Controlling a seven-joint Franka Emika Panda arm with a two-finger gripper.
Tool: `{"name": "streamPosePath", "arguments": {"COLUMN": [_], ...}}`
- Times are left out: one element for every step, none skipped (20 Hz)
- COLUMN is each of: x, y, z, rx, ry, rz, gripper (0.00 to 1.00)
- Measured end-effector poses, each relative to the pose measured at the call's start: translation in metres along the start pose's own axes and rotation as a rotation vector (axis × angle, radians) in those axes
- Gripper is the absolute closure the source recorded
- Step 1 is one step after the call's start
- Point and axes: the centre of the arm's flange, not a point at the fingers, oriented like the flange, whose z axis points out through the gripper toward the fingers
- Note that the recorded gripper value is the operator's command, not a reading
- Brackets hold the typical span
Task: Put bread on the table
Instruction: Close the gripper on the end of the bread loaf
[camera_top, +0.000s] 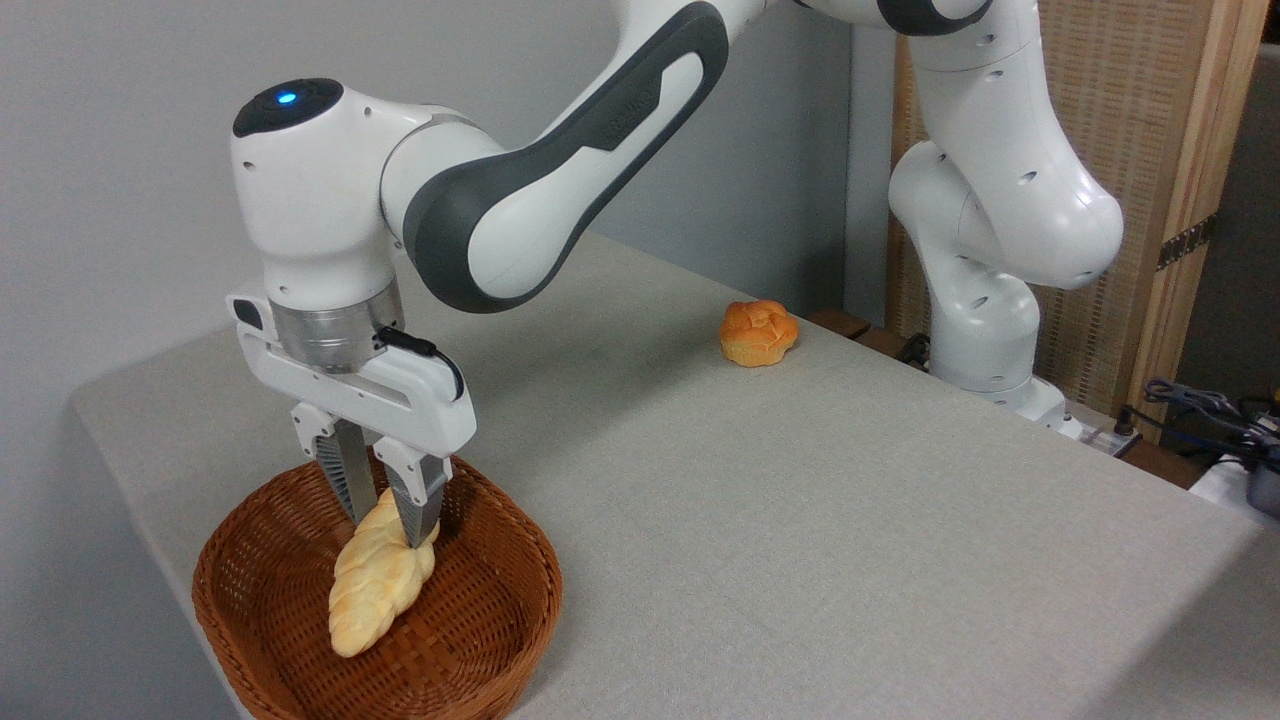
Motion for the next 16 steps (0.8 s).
{"name": "streamPosePath", "arguments": {"x": [-0.0001,-0.0001,-0.0001,-0.0001,-0.0002,-0.0002,-0.0001,-0.0002,-0.0002,-0.0002,-0.0002,-0.0002,-0.0002,-0.0002,-0.0002,-0.0001], "y": [-0.0004,-0.0008,-0.0010,-0.0012,-0.0013,-0.0014,-0.0014,-0.0016,-0.0017,-0.0019,-0.0019,-0.0021,-0.0022,-0.0025,-0.0029,-0.0033], "z": [-0.0003,-0.0006,-0.0010,-0.0017,-0.0021,-0.0027,-0.0031,-0.0034,-0.0036,-0.0037,-0.0038,-0.0038,-0.0039,-0.0043,-0.0055,-0.0067], "rx": [0.000,0.001,0.001,0.001,0.002,0.002,0.002,0.002,0.002,0.003,0.003,0.003,0.003,0.003,0.004,0.005], "ry": [0.000,0.001,0.001,0.003,0.003,0.004,0.005,0.005,0.005,0.006,0.006,0.006,0.006,0.007,0.009,0.011], "rz": [-0.001,-0.001,-0.002,-0.002,-0.002,-0.002,-0.002,-0.002,-0.002,-0.003,-0.003,-0.003,-0.003,-0.003,-0.004,-0.005], "gripper": [0.76,0.76,0.79,0.80,0.80,0.80,0.80,0.80,0.80,0.80,0.80,0.80,0.79,0.79,0.79,0.79]}}
